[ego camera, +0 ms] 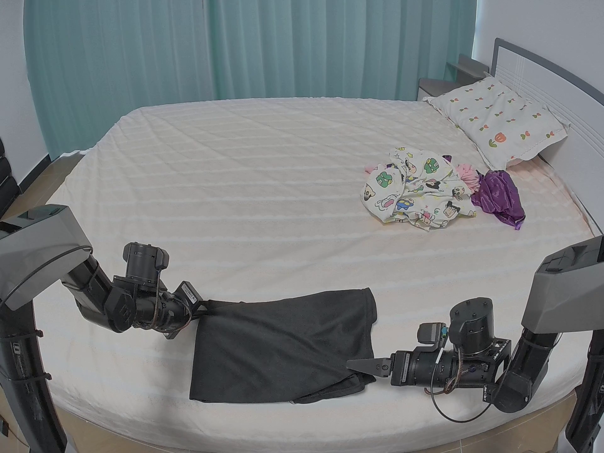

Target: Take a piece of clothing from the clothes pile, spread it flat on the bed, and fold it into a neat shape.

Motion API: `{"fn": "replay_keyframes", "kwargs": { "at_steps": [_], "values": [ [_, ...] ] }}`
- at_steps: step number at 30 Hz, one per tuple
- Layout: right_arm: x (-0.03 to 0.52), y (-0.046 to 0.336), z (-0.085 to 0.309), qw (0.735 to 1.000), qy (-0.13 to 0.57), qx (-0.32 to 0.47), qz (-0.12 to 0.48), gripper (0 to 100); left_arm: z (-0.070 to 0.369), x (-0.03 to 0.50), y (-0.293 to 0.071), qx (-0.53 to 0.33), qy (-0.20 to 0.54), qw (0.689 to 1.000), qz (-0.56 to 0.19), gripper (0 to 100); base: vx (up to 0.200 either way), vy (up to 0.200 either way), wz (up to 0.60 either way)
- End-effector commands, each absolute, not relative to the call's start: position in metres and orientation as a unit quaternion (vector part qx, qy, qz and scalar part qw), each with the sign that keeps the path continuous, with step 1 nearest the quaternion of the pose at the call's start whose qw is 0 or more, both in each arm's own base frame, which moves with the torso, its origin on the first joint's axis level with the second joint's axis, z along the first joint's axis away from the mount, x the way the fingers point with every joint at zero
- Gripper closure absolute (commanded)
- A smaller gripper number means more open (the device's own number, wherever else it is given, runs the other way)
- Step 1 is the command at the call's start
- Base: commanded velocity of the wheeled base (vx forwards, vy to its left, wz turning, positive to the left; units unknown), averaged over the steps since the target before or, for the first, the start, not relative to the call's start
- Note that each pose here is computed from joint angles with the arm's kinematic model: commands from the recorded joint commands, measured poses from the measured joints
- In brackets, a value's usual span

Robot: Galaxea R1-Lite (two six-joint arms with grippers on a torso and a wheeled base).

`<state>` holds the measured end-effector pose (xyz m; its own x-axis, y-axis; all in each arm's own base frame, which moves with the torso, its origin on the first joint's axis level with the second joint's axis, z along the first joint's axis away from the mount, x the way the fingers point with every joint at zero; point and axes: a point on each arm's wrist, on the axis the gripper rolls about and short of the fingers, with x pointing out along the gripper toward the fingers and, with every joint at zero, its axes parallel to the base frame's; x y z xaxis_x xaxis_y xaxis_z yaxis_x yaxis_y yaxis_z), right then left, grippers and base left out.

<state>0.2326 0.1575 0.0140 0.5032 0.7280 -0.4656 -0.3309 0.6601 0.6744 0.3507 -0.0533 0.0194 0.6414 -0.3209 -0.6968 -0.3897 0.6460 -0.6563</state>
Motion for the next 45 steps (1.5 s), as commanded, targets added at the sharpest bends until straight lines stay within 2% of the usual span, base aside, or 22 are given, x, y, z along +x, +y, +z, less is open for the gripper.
{"fn": "replay_keyframes", "kwargs": {
  "at_steps": [1, 4, 5, 17, 23, 33, 34, 45],
  "values": [
    [0.238, 0.16, 0.0, 0.822, 0.398, 0.264, 0.309, 0, 0.019, 0.351, -0.053, -0.42, 0.423, 0.802, 0.022, 100, 0.0, 0.0, 0.0],
    [0.242, 0.162, -0.004, 0.822, 0.397, 0.266, 0.31, 0, 0.019, 0.351, -0.053, -0.42, 0.423, 0.802, 0.022, 100, 0.0, 0.0, 0.0],
    [0.243, 0.163, -0.004, 0.822, 0.396, 0.267, 0.31, 100, 0.019, 0.351, -0.053, -0.42, 0.423, 0.802, 0.022, 100, 0.0, 0.0, 0.0],
    [0.227, 0.15, 0.009, 0.825, 0.373, 0.285, 0.314, 100, 0.019, 0.352, -0.053, -0.421, 0.422, 0.803, 0.021, 100, 0.0, 0.0, 0.0],
    [0.217, 0.144, 0.012, 0.817, 0.386, 0.284, 0.322, 100, 0.018, 0.352, -0.054, -0.42, 0.423, 0.802, 0.022, 100, 0.0, 0.0, 0.0],
    [0.222, 0.138, 0.014, 0.817, 0.382, 0.292, 0.317, 100, 0.018, 0.352, -0.054, -0.42, 0.423, 0.802, 0.022, 100, 0.0, 0.0, 0.0],
    [0.221, 0.137, 0.014, 0.816, 0.385, 0.291, 0.317, 0, 0.018, 0.352, -0.054, -0.42, 0.423, 0.802, 0.022, 100, 0.0, 0.0, 0.0],
    [0.234, 0.14, 0.014, 0.821, 0.37, 0.297, 0.318, 0, 0.019, 0.352, -0.054, -0.42, 0.423, 0.803, 0.021, 100, 0.0, 0.0, 0.0]
  ]
}}
